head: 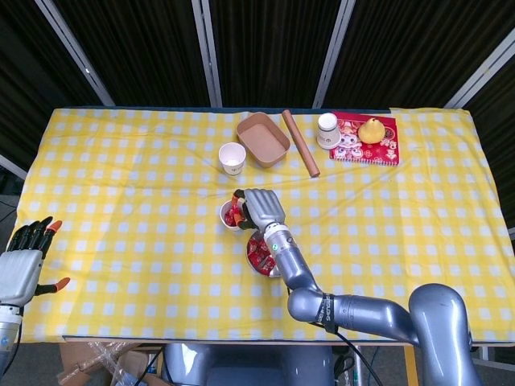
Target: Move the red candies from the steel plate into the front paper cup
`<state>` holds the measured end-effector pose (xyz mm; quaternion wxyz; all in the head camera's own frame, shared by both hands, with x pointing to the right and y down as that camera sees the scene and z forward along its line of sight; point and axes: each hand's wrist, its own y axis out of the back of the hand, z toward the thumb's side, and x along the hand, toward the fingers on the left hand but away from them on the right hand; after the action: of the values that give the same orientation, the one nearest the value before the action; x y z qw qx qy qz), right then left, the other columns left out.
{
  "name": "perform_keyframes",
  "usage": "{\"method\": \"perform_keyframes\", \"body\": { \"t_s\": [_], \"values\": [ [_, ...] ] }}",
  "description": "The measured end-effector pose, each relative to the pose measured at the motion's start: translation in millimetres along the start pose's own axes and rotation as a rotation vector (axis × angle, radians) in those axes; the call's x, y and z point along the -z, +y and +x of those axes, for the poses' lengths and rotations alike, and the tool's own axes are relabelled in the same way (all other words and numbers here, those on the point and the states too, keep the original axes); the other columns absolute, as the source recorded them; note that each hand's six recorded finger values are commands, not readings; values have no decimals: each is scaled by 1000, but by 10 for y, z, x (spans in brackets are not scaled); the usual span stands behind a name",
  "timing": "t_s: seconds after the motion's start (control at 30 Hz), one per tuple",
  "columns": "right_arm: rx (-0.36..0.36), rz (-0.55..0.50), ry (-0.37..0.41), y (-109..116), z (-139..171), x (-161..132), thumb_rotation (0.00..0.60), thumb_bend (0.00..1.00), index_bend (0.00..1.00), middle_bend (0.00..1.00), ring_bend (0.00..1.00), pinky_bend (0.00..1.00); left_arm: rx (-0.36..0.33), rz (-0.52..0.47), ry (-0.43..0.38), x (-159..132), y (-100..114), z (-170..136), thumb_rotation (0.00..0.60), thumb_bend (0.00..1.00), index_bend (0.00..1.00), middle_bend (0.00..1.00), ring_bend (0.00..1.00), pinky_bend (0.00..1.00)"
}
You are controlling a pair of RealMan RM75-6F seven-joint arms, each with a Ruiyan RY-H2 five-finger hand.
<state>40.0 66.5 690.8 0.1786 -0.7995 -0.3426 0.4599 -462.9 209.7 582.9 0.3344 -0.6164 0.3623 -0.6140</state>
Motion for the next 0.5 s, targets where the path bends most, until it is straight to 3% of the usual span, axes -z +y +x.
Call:
{"method": "perform_keyframes", "body": {
  "t_s": [0.5],
  "values": [
    [23, 8, 37, 116, 296, -68, 600, 481, 364, 823, 966, 911, -7, -8, 0, -3, 13, -14, 600, 0, 31, 0, 0, 0]
  ]
}}
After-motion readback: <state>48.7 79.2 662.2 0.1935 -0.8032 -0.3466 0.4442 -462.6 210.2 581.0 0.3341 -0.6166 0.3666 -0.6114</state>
